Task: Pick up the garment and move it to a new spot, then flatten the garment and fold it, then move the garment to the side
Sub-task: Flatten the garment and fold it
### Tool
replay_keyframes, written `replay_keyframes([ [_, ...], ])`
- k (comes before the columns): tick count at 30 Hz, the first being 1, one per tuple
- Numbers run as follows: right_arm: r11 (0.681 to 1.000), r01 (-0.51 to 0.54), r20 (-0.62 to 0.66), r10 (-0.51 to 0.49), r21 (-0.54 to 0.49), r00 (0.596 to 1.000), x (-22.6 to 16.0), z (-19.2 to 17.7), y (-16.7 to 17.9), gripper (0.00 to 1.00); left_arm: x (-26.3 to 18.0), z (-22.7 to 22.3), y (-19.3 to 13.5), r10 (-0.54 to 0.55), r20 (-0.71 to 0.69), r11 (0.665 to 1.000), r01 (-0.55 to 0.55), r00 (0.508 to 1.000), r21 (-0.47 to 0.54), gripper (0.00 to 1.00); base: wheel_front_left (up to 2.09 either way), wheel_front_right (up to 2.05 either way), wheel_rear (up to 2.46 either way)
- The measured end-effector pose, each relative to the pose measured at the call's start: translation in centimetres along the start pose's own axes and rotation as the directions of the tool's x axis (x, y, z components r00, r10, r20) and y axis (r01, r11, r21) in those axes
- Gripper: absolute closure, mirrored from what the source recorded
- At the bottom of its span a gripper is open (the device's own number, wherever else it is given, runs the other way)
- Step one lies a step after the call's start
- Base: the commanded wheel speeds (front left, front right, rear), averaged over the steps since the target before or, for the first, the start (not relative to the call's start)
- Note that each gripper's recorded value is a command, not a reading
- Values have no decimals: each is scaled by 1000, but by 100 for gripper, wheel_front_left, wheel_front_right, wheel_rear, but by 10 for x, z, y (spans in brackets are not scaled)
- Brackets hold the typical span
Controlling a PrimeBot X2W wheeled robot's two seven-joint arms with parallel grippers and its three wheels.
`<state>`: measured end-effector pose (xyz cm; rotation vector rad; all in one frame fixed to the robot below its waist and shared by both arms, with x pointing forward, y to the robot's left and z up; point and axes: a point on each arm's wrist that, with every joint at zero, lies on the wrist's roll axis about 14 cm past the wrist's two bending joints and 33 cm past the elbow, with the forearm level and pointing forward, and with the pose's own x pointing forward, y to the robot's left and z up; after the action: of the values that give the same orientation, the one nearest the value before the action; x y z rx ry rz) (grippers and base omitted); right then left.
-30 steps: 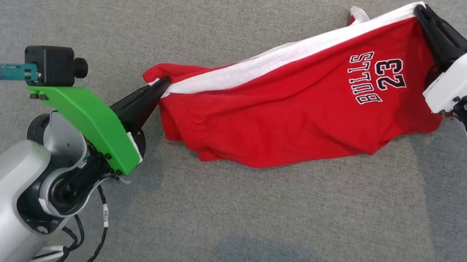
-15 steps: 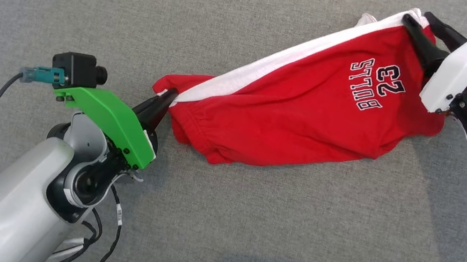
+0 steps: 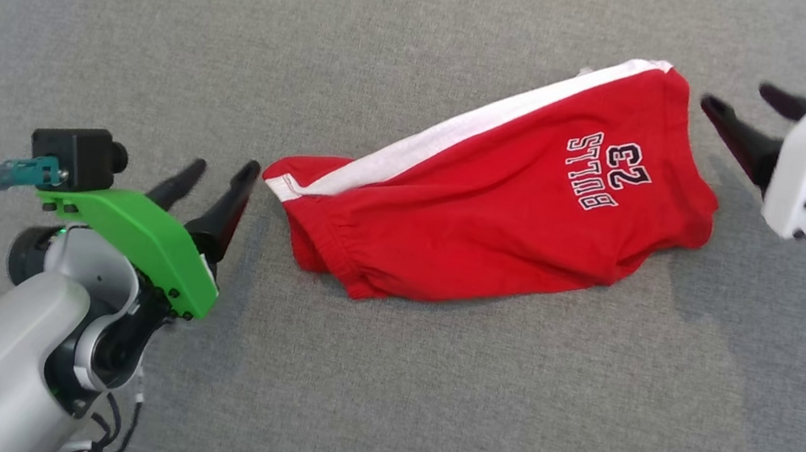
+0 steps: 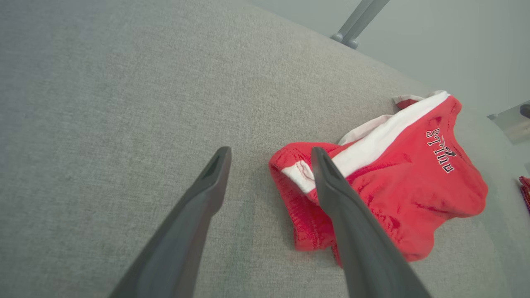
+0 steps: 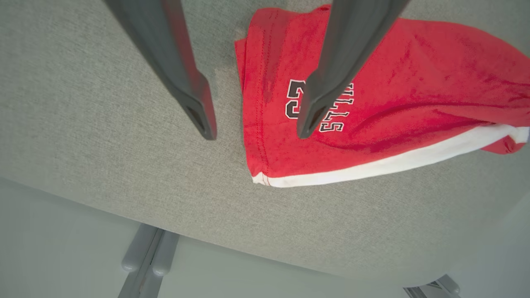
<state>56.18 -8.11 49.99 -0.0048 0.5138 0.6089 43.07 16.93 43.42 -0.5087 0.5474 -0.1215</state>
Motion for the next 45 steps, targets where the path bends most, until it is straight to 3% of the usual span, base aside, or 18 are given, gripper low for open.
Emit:
replay_keyframes([
  [4, 998, 63, -101, -63, -7, 993, -22, -23, -17, 0, -16, 25, -6, -9, 140, 987, -13, 990, 158, 0, 0, 0, 0],
  [7, 996, 87, -164, -86, -2, 983, -28, -37, -25, 0, -27, 35, -9, -17, 216, 977, -30, 976, 212, 0, 0, 0, 0],
  [13, 992, 127, -265, -119, 14, 957, -17, -63, -41, 0, -34, 30, -10, -18, 266, 968, -49, 964, 246, 0, 0, 0, 0],
  [27, 998, 4, -420, 20, 57, 907, 40, -104, 8, 0, -38, 9, 30, 86, 289, 956, -161, 953, 244, 0, 0, 0, 0],
  [28, 998, -1, -424, 27, 63, 905, 41, -105, 10, 38, -38, 8, 31, 89, 289, 957, -162, 953, 239, 0, 0, 0, 0],
  [29, 997, -4, -422, 34, 72, 906, 42, -104, 12, 100, -39, 7, 32, 92, 292, 958, -164, 952, 235, 0, 0, 0, 0],
  [35, 988, -18, -391, 78, 155, 917, 36, -103, 24, 100, -43, 1, 43, 125, 291, 958, -192, 949, 213, 0, 0, 0, 0],
  [45, 952, 59, -296, 34, 300, 955, -17, -90, -1, 100, -51, -19, 46, 132, 252, 965, -182, 959, 188, 0, 0, 0, 0],
])
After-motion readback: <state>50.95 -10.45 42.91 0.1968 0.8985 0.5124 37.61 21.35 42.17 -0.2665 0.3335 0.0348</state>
